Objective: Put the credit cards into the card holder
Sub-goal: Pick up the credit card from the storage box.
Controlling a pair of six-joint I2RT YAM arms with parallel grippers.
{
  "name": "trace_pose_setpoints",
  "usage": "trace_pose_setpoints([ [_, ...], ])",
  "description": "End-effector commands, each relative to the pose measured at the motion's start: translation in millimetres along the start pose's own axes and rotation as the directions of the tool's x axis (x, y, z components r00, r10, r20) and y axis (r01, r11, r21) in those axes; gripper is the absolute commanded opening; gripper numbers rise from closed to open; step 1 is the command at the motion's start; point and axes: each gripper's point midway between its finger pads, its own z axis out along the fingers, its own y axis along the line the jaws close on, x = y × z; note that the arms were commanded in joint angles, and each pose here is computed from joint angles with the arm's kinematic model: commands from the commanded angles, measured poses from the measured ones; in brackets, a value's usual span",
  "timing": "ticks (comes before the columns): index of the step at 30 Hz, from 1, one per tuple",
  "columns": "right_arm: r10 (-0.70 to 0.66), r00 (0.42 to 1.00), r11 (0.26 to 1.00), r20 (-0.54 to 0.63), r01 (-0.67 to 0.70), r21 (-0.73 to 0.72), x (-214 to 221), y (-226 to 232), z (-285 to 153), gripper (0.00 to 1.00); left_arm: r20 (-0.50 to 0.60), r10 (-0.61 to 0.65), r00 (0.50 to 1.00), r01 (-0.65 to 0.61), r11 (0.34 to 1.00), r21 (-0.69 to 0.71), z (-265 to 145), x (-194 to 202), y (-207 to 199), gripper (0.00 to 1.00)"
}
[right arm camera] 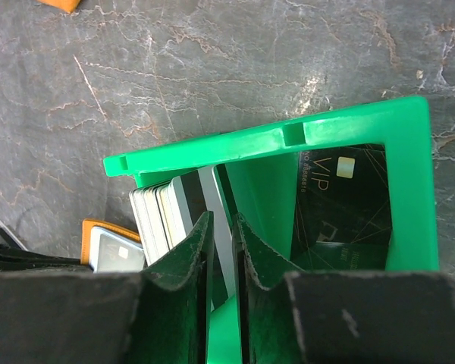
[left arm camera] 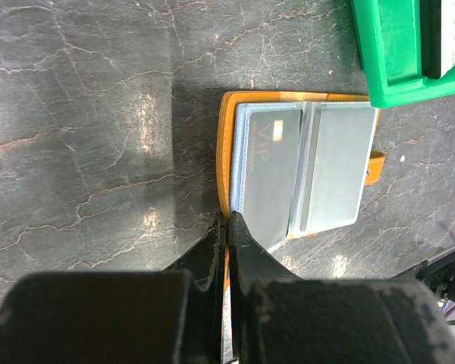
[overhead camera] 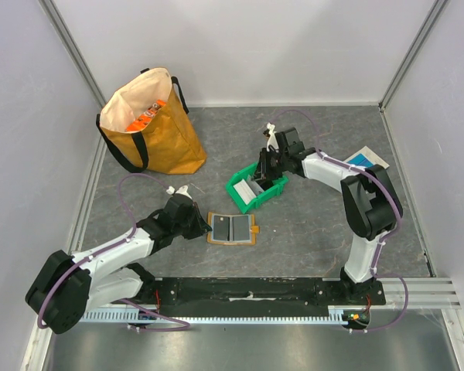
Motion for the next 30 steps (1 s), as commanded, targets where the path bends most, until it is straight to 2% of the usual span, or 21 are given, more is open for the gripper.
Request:
trace_pose_setpoints([
  [1, 0.000, 1.000, 1.000, -0.017, 0.000, 0.017, 4, -5, 7, 0.22, 0.040, 0.035, 0.999, -0.037, 0.998, 0.049, -2, -14, -15, 0.02],
  [9, -0.051, 0.995, 0.995, -0.081, 0.058, 0.076, 19, -14, 12, 0.22, 0.043, 0.033, 0.999, -0.036, 0.998, 0.054, -3, -15, -16, 0.02],
  [12, -0.069, 0.995, 0.994, -0.072, 0.075, 0.085, 16, -12, 10, 0.10, 0.046, 0.033, 0.998, -0.036, 0.998, 0.053, -4, -15, -15, 0.02],
  [13, -0.078, 0.995, 0.993, -0.062, 0.083, 0.084, 14, -10, 8, 0.03, 0.047, 0.033, 0.998, -0.036, 0.998, 0.057, -4, -15, -16, 0.02],
  [14, -0.084, 0.995, 0.993, -0.049, 0.088, 0.085, 9, -7, 5, 0.00, 0.047, 0.033, 0.998, -0.036, 0.998, 0.059, -5, -15, -16, 0.02],
  [22, -0.155, 0.978, 0.976, 0.138, 0.130, 0.175, -42, 10, -44, 0.00, 0.056, 0.037, 0.998, -0.041, 0.996, 0.074, -8, -13, -16, 0.02],
  [27, -0.153, 0.965, 0.973, 0.213, 0.108, 0.206, -48, 16, -71, 0.00, 0.059, 0.033, 0.998, -0.038, 0.996, 0.081, -11, -11, -14, 0.02],
  [30, -0.159, 0.951, 0.975, 0.266, 0.109, 0.193, -43, 37, -85, 0.00, 0.055, 0.036, 0.998, -0.041, 0.995, 0.087, -11, -10, -14, 0.02],
])
